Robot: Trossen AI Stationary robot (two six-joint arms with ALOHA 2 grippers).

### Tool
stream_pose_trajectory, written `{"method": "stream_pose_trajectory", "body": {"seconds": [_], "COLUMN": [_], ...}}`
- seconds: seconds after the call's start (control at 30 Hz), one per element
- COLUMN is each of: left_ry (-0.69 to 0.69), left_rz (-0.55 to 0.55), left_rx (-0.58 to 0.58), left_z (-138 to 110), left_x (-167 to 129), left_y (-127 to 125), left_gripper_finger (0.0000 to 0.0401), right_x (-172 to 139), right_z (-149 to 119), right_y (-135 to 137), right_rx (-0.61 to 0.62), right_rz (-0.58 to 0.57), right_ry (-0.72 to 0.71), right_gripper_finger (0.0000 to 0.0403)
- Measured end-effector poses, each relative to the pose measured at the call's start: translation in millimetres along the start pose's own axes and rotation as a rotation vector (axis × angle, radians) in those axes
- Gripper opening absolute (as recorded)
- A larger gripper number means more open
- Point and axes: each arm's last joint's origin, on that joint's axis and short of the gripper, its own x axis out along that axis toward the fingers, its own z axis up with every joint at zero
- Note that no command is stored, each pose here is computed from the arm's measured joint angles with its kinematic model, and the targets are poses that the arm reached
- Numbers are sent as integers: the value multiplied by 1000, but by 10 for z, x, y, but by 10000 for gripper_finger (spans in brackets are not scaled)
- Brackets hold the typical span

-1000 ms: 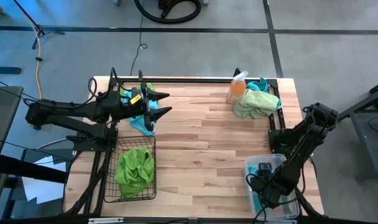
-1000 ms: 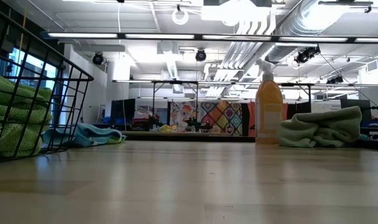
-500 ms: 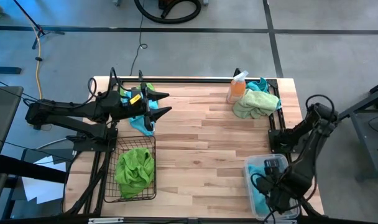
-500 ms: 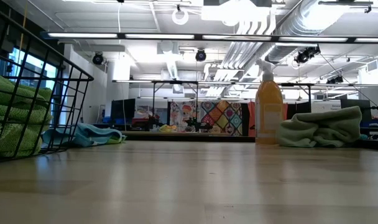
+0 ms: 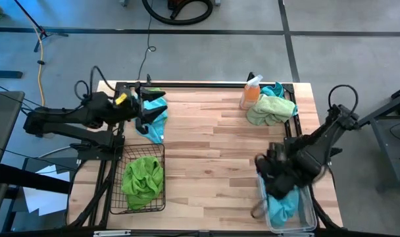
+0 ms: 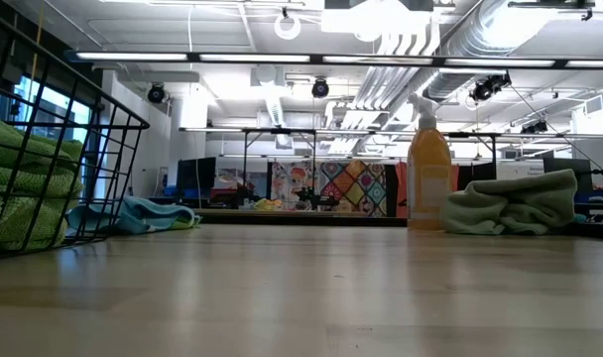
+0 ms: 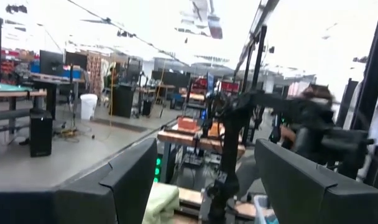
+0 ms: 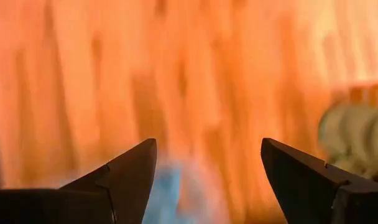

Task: Sort microfiber towel by color & place in baskets
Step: Put the blue microfiber cloth into the transparent bin

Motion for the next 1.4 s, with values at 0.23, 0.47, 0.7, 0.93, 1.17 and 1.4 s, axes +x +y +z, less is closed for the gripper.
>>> {"method": "stream_pose_trajectory", "body": {"seconds": [0.23,0.47,0.7,0.93,1.17,1.4], "left_ry": [-36,-13,29,72,175,199], "left_rz": [-3,-2,1,-19,-45,-61], "left_rx": [-31,-30,-19,-9,37,49], "left_z": [86,61,1,-86,-230,-291], "left_x": [-91,-86,-52,30,90,133], "left_y": [16,16,12,-9,-29,-70], "left_gripper_finger": [257,257,257,257,257,257], "right_x": [414,932,880,350,62,94], "right_z": [395,720,1069,1343,1432,1411], "right_y": [-308,-663,-1139,-1337,-1424,-1426], "right_rx": [191,312,419,171,-22,36], "right_rz": [109,249,425,367,78,101], "right_ry": [-376,-730,-1055,-1195,-1221,-1138], "right_gripper_finger": [287,287,287,287,287,287]}}
